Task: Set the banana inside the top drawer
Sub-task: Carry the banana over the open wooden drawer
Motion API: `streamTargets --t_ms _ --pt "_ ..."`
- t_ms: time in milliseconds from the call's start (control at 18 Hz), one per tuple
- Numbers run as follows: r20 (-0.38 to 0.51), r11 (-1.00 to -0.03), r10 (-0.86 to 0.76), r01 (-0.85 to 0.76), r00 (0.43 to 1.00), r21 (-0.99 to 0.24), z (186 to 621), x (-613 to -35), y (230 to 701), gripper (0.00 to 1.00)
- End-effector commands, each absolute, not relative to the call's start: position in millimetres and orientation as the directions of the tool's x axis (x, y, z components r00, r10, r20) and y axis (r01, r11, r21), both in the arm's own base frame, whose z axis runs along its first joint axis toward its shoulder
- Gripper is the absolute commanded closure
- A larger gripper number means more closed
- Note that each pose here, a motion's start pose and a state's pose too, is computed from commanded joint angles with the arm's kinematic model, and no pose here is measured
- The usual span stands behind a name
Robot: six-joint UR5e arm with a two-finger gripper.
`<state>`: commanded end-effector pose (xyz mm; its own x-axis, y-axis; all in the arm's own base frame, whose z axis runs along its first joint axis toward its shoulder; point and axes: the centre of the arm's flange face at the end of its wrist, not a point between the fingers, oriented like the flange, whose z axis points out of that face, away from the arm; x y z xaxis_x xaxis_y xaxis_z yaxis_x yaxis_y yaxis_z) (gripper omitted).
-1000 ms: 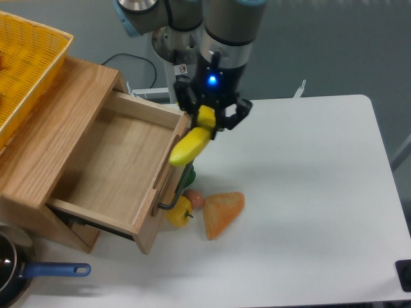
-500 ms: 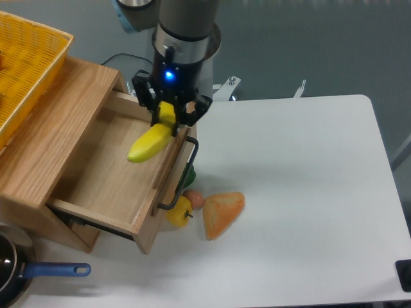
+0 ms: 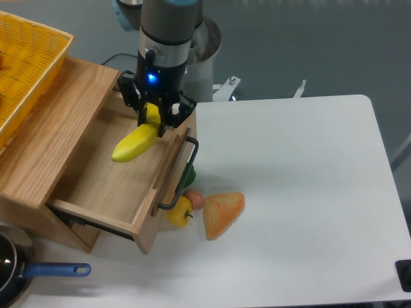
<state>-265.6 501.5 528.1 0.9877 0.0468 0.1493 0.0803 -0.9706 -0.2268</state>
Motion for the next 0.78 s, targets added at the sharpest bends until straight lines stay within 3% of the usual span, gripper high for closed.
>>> streamTargets --t_ms 778 --pt "0.161 -0.982 0.021 0.051 0.987 -0.184 504.8 -251.0 511.2 0.59"
